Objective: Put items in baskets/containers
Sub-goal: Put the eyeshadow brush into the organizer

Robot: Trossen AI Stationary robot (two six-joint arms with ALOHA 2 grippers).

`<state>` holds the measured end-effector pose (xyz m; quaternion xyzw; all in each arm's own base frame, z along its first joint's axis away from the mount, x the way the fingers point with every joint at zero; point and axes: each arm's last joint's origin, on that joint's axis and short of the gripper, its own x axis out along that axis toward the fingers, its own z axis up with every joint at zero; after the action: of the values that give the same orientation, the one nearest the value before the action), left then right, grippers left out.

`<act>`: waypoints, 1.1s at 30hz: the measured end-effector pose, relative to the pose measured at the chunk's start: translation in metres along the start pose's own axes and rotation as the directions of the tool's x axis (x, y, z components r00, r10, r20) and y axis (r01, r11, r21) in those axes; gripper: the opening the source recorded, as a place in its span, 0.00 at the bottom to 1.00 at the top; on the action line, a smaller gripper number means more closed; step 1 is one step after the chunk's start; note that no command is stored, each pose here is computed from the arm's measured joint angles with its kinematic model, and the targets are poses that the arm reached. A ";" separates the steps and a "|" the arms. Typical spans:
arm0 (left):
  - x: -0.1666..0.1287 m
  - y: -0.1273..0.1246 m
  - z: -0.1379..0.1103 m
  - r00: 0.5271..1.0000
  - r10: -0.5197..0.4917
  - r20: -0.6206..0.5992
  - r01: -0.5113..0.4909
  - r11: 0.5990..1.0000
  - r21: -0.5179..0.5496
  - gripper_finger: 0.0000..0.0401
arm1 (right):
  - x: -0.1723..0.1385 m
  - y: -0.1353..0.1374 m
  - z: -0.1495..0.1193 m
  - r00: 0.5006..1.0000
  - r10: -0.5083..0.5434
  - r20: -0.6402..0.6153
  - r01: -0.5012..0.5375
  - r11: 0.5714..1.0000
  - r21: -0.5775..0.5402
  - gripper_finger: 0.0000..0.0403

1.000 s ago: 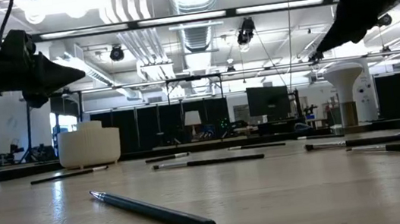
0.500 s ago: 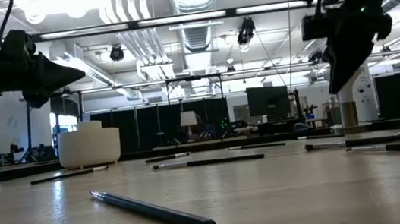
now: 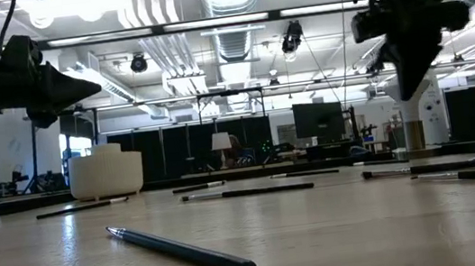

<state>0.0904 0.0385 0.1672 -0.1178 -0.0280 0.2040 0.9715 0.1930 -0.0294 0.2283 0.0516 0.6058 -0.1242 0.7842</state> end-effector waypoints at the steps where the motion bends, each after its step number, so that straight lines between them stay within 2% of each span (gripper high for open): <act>1: 0.000 0.000 0.000 1.000 0.000 0.000 0.000 1.000 0.000 0.00 | -0.001 0.003 -0.003 1.000 -0.017 -0.024 0.017 1.000 -0.016 0.02; 11: 0.000 0.000 0.000 1.000 0.000 0.000 0.000 1.000 0.000 0.00 | 0.008 0.036 -0.018 0.999 0.007 -0.033 -0.013 0.987 -0.162 0.02; 20: 0.000 0.000 0.000 1.000 0.000 0.000 0.000 1.000 0.000 0.00 | 0.016 0.041 -0.015 0.998 0.026 -0.061 -0.035 0.988 -0.151 0.03; 33: 0.000 0.000 0.000 1.000 0.000 -0.002 0.000 1.000 0.000 0.00 | 0.055 0.052 -0.010 0.962 0.037 -0.270 -0.083 0.984 -0.159 0.20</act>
<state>0.0905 0.0385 0.1671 -0.1180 -0.0271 0.2038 0.9715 0.2102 0.0153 0.1689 0.0196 0.7121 -0.0406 0.7006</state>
